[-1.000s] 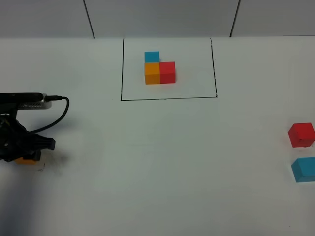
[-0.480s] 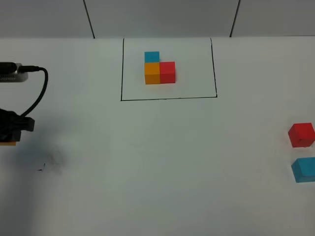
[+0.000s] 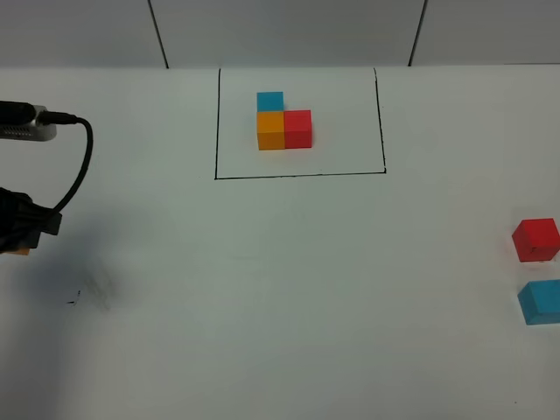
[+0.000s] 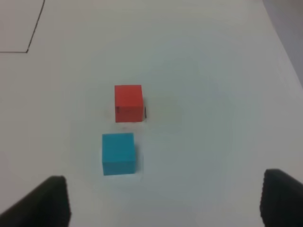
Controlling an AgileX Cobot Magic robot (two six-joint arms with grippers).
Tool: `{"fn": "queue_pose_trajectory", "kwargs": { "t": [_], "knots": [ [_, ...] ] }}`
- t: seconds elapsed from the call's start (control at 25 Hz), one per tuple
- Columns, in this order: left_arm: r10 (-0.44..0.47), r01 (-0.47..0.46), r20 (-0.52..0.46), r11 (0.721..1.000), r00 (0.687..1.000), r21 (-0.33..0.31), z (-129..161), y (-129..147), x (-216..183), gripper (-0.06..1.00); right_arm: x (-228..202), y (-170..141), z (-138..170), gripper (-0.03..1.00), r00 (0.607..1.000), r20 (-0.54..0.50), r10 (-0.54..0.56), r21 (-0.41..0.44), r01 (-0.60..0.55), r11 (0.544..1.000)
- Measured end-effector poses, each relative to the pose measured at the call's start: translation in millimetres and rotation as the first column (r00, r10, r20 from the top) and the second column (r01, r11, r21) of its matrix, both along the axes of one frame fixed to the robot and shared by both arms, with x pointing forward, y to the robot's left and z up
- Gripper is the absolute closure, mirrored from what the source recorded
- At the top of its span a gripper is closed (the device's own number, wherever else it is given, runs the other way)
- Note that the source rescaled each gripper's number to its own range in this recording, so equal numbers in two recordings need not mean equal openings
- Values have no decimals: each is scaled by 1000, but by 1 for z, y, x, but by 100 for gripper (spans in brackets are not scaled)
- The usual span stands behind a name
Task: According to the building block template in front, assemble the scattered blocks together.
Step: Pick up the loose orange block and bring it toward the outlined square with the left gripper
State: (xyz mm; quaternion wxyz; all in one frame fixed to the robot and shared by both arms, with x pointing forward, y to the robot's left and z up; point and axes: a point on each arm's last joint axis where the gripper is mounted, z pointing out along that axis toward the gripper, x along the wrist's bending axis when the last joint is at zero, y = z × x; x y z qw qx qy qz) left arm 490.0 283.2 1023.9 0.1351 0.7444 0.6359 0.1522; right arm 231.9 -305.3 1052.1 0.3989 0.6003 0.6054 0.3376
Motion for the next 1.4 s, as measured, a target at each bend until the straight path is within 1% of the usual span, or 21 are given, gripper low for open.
{"fn": "queue_pose_trajectory", "kwargs": {
  "t": [0.16,0.28,0.36,0.44,0.56,0.68,0.8,0.88,0.92,1.04,1.12,1.24,1.4],
  "knots": [
    [-136,136,-1,991,991,15,0,-4,0,36,0,0,0,16,1000,0,0,0,0,1000],
    [-266,266,3,963,964,37,0,-7,0,36,0,0,0,16,1000,0,0,0,0,1000],
    [-373,372,6,926,928,61,0,-9,-1,36,0,0,0,16,1000,0,0,0,0,1000],
    [-475,473,3,877,880,81,0,-11,-1,36,0,0,0,16,1000,0,0,0,0,1000],
    [-630,628,-13,772,776,103,0,-15,-4,36,0,0,0,16,1000,0,0,0,0,1000],
    [-767,764,-17,636,642,111,-1,-21,-8,36,0,0,0,16,1000,0,0,0,0,1000],
    [-858,855,-15,510,513,95,-1,-26,-12,36,0,0,0,16,1000,0,0,0,0,1000],
    [-893,891,-10,449,450,70,-1,-29,-16,36,0,0,0,16,1000,0,0,0,0,1000],
    [-903,901,-6,428,430,61,-1,-30,-17,36,0,0,0,16,1000,0,0,0,0,1000],
    [-921,921,-15,390,390,22,-1,-31,-22,36,0,0,0,16,1000,0,0,0,0,1000],
    [-926,926,-22,378,377,1,-1,-31,-24,36,0,0,0,16,1000,0,0,0,0,1000],
    [-929,929,-26,371,370,-9,-1,-32,-25,36,0,0,0,16,1000,0,0,0,0,1000],
    [-929,929,-26,369,369,-10,-1,-32,-25,36,0,0,0,16,1000,0,0,0,0,1000]
  ]
}}
